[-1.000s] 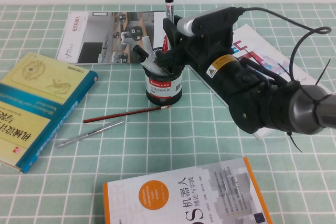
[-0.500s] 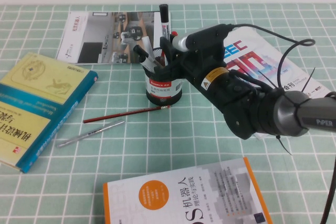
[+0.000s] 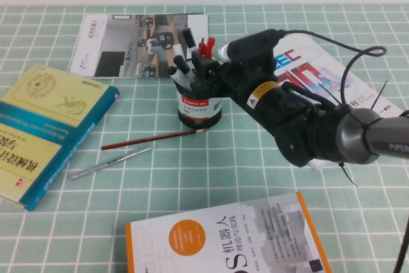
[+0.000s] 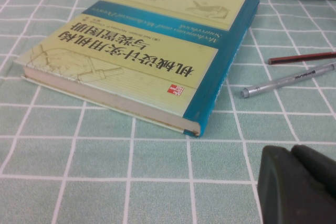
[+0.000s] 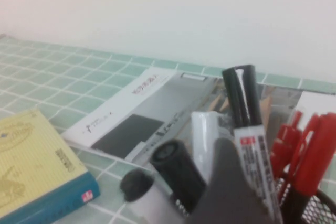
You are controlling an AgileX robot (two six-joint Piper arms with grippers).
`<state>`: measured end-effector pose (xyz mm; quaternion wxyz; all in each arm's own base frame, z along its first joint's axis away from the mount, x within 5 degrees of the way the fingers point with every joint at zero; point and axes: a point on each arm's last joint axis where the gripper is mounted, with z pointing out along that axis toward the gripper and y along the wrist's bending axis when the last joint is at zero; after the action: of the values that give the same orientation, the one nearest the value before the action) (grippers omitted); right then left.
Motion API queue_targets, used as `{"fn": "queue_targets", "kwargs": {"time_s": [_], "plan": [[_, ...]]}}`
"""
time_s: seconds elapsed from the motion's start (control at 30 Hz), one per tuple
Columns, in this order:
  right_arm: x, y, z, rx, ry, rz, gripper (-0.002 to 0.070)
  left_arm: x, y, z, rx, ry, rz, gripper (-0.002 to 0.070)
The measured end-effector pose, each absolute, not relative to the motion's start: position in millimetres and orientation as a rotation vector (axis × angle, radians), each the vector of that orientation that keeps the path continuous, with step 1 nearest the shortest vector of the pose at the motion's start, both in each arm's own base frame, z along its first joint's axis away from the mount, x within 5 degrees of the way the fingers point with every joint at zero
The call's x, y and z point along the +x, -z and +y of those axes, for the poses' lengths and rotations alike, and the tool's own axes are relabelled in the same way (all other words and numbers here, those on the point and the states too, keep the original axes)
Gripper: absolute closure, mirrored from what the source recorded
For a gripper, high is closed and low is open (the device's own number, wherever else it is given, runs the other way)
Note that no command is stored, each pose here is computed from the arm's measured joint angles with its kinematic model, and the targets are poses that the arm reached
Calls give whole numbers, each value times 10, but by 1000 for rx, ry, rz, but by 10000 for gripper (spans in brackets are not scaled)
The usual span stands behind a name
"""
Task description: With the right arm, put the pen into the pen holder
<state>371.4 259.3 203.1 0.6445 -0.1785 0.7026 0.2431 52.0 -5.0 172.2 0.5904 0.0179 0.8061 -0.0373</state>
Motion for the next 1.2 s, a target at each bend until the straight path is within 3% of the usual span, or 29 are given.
{"fn": "queue_targets", "kwargs": {"time_s": [0.1, 0.23, 0.33, 0.5, 0.6, 0.8, 1.2], "plan": [[3688, -2140, 2575, -410, -550, 1615, 248, 520, -1722, -50, 42, 87, 1876, 679], [3571, -2387, 2499, -415, -553, 1590, 269, 520, -1722, -50, 42, 87, 1876, 679], [3395, -2687, 2394, -444, -549, 1561, 349, 520, -1722, -50, 42, 87, 1876, 679], [3021, -3136, 2144, -532, -489, 1660, 610, 520, -1722, -50, 42, 87, 1876, 679], [2789, -3338, 1954, -539, -451, 1759, 670, 520, -1722, -50, 42, 87, 1876, 679], [2277, -3552, 1612, -565, -395, 1893, 692, 520, -1722, -50, 42, 87, 1876, 679], [1480, -3386, 1088, -521, -459, 2004, 695, 520, -1722, -50, 42, 87, 1876, 679]]}}
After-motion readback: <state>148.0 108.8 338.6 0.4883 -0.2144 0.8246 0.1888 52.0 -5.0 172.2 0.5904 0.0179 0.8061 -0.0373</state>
